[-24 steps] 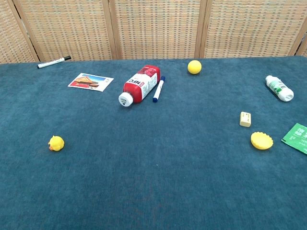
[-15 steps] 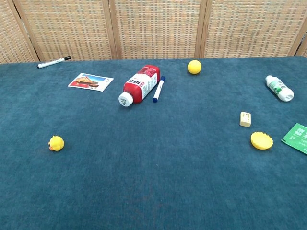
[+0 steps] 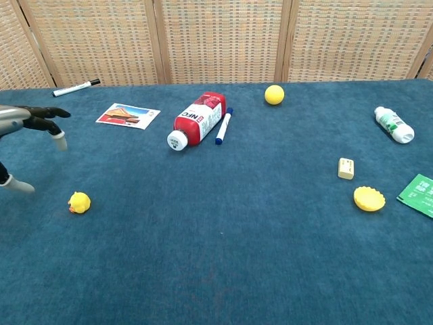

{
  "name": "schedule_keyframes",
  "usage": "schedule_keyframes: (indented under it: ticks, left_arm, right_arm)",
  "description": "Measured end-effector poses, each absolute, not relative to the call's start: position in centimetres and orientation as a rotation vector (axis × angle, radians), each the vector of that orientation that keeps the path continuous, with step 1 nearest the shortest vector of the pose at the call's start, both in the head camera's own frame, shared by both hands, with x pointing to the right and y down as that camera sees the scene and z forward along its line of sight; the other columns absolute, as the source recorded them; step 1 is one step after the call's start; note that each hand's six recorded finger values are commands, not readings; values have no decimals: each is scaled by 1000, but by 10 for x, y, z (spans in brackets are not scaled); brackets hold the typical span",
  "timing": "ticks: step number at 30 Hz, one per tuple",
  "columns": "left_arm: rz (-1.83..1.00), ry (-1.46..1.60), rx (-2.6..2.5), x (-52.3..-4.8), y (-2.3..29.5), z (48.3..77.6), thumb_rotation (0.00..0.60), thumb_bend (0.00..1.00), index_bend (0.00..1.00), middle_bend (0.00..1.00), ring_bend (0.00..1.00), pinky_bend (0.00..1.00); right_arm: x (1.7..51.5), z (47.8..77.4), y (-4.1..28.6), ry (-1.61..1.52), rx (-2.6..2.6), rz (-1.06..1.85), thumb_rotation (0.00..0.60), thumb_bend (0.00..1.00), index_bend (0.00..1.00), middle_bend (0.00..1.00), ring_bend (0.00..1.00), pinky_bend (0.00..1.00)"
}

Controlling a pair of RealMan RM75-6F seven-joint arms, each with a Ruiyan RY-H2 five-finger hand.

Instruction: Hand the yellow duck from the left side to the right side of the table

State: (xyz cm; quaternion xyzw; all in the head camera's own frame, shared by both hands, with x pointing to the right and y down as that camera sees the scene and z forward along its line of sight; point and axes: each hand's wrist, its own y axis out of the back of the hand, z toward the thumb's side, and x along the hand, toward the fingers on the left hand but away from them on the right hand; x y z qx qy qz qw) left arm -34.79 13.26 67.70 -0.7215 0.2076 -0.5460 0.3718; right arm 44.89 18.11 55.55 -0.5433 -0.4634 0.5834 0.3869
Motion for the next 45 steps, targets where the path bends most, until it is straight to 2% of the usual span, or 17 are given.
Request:
schedule_keyframes:
  ticks: [6,24,31,40,45]
  left_arm:
    - [-1377,430,-1857,-322,131,704,600,154,401,0,0,0]
    - [-1400,340,-1843,-305,138,722,600,240,490,0,0,0]
    - [-1420,317,-1829,-304,140,725,600,282,583,0,0,0]
    - [-1417,347,-1834,-301,136,721,600,311,608,0,0,0]
    - [-1334,422,-1872,-284,124,702,600,313,608,0,0,0]
  right_arm:
    - [451,559,180,-1176,-1384,1501,600,0,0,0,0,0]
    - [456,560,178,-1195,-1381,1511,600,0,0,0,0,0]
    - [458,559,177,-1207,-1382,1510,600,0,0,0,0,0]
    - [458,559,177,-1208,-1385,1509,600,0,0,0,0,0]
    - [458,559,177,-1210,-1387,1511,600,0,0,0,0,0]
